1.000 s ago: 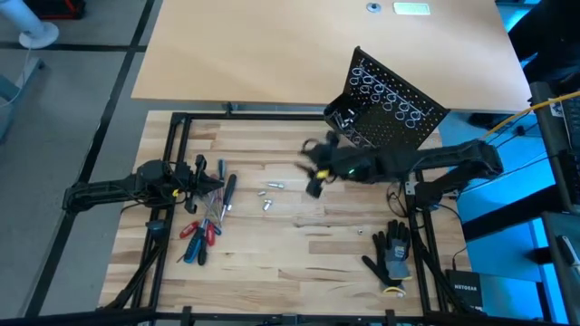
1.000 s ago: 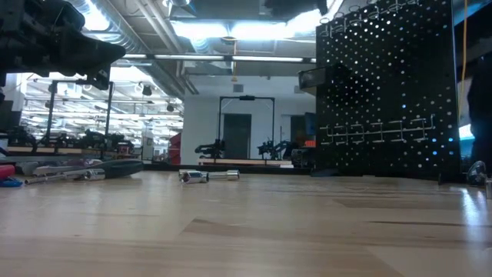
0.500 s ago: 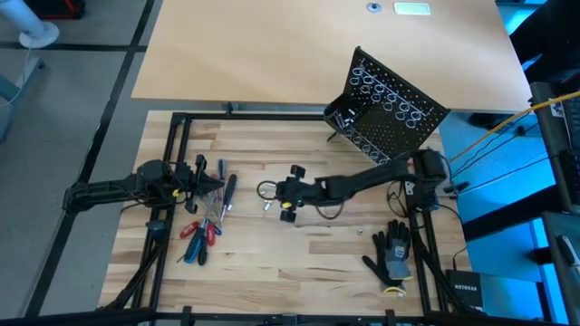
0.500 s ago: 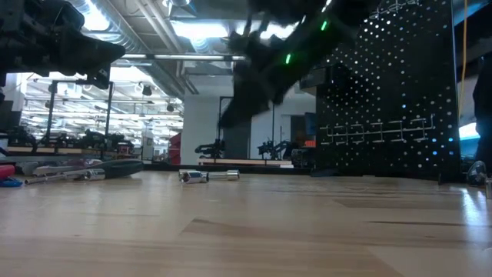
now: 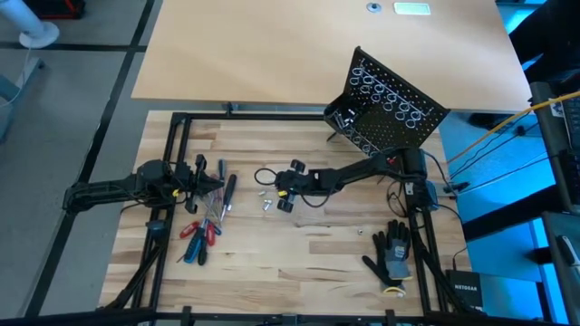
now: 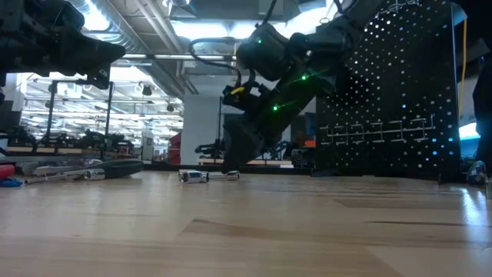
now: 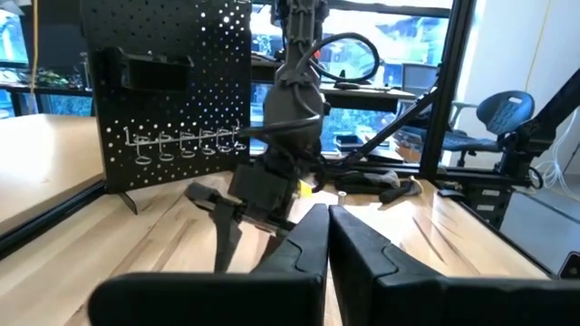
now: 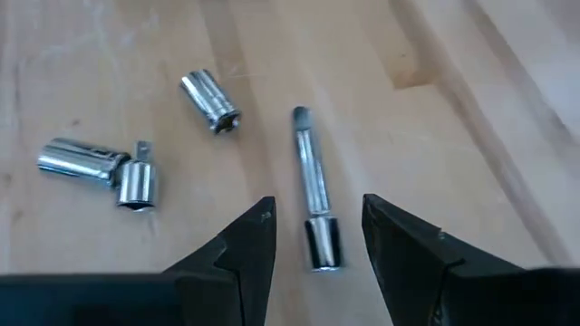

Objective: Hang tools onto peg board
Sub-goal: Put the extension bar into the black pegboard bin

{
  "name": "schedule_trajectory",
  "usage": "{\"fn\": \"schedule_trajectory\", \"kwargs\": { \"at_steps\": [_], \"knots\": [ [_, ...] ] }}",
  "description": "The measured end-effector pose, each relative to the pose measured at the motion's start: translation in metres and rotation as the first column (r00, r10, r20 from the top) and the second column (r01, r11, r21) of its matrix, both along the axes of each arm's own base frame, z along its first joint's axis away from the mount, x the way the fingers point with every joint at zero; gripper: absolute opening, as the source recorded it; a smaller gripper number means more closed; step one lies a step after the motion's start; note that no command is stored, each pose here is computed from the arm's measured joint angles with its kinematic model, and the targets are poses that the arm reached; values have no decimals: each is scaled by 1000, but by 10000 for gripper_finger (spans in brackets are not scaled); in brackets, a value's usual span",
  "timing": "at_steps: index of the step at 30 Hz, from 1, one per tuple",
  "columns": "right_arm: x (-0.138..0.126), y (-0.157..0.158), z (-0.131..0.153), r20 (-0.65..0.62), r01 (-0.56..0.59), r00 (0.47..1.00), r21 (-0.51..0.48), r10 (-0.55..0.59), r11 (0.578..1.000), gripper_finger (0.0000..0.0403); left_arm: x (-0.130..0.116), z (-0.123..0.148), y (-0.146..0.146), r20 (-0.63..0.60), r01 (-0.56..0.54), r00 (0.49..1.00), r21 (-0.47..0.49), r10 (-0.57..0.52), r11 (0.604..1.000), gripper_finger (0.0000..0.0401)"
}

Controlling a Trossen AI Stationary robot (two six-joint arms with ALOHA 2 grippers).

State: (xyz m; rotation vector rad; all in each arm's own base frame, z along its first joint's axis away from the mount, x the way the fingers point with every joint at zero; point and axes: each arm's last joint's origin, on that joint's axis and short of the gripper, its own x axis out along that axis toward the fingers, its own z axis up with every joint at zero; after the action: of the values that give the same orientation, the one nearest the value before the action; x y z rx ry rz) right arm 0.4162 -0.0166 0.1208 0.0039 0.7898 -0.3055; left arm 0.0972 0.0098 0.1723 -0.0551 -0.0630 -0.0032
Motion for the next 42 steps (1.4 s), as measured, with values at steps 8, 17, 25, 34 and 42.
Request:
{"fn": "schedule_trajectory", "kwargs": {
  "at_steps": [8, 17, 25, 34, 42],
  "knots": [
    [1, -1, -17, -25, 54, 998, 8, -54, 998, 165, 0, 0, 0, 1, 0, 1000, -4, 0, 1000, 1],
    [1, 1, -21, -39, 43, 998, 18, -42, 999, 114, 0, 0, 0, 1, 0, 1000, -6, 0, 1000, 1],
    [0, 1, -23, -57, 39, 998, 21, -37, 999, 68, 0, 0, 0, 2, 0, 1000, -6, 0, 1000, 1],
    [-7, 4, 5, -31, 71, 997, -22, -72, 997, 79, 0, 0, 0, 1, 0, 1000, -6, 0, 1000, 1],
    [-28, 28, 71, 40, 143, 990, -177, -138, 974, 74, 0, 0, 0, 0, 0, 1000, -7, 0, 1000, 1]
  ]
}}
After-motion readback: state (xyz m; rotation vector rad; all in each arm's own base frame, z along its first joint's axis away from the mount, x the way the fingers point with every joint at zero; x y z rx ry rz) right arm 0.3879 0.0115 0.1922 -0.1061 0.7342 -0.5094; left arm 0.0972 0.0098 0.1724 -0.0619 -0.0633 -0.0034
